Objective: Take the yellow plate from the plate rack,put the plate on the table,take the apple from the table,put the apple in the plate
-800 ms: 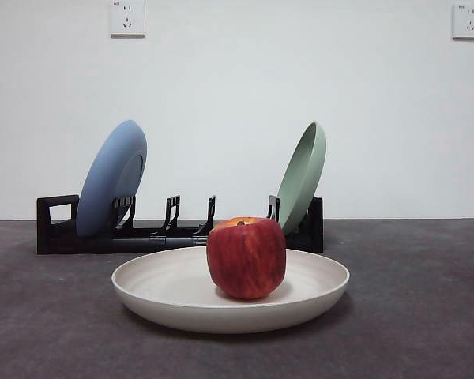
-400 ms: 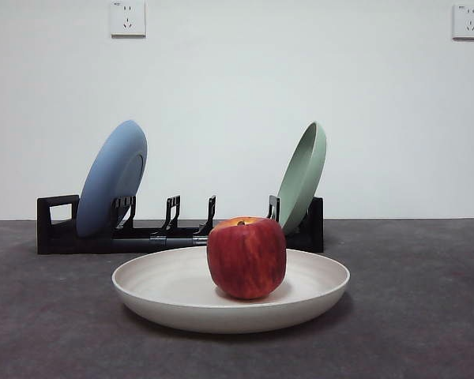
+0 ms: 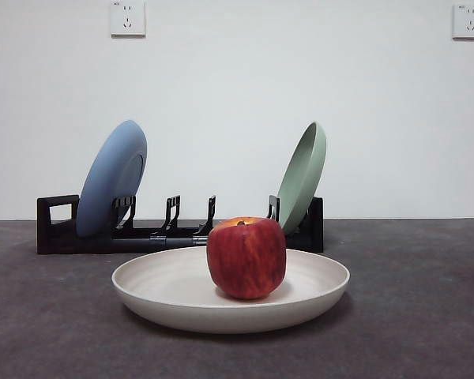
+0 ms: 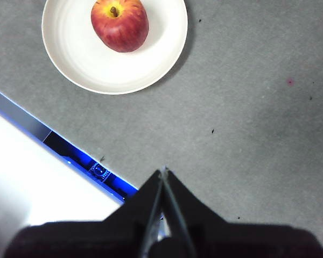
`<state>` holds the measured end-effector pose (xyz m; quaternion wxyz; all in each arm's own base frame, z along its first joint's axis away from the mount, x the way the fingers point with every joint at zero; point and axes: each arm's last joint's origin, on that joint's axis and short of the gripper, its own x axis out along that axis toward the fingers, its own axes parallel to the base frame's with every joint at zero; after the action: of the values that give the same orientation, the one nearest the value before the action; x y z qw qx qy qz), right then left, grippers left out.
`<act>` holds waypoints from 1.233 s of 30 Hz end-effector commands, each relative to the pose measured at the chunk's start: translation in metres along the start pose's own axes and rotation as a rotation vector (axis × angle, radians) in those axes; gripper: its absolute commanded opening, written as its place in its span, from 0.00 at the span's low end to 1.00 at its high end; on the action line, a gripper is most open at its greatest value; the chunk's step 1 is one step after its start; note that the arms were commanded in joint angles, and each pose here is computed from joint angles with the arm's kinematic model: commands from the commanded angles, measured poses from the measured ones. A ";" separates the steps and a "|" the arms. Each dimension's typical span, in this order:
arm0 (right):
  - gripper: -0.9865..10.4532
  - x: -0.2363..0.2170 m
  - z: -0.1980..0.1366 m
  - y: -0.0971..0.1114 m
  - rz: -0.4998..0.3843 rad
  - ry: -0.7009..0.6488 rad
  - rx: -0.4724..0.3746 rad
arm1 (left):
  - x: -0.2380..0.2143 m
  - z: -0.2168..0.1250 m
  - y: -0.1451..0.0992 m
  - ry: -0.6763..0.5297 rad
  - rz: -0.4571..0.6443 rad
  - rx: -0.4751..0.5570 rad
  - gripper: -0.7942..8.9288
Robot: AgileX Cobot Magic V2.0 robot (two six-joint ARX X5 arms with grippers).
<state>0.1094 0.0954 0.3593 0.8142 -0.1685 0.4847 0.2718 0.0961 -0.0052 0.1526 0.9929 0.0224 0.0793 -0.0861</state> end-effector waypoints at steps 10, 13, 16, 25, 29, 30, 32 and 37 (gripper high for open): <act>0.09 -0.001 0.001 0.000 0.003 -0.009 0.004 | 0.002 -0.004 0.000 0.020 0.002 -0.014 0.08; 0.09 -0.007 -0.002 -0.007 -0.073 -0.049 -0.008 | 0.002 -0.004 0.000 0.023 0.001 -0.015 0.08; 0.09 -0.020 0.002 -0.020 -0.172 -0.231 0.037 | 0.002 -0.005 0.000 0.029 0.001 -0.016 0.08; 0.09 -0.062 -0.030 -0.055 -0.339 -0.964 0.212 | 0.003 -0.005 0.001 0.039 0.001 -0.017 0.08; 0.09 -0.044 -0.062 -0.057 -0.501 -1.014 0.237 | 0.003 -0.005 0.001 0.039 0.001 -0.017 0.08; 0.09 -0.036 -0.071 -0.057 -0.531 -1.016 0.237 | 0.003 -0.005 0.001 0.039 0.001 -0.017 0.08; 0.09 -0.016 -0.085 -0.057 -0.566 -1.017 0.242 | 0.003 -0.005 0.001 0.039 0.001 -0.017 0.08; 0.09 0.042 -0.114 -0.060 -0.588 -1.019 0.249 | 0.003 -0.005 0.001 0.040 0.001 -0.017 0.08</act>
<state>0.0794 -0.0020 0.2821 0.9987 -0.0448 -0.0129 0.0227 0.0979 -0.0051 0.1497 0.9913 0.0209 0.0975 -0.0863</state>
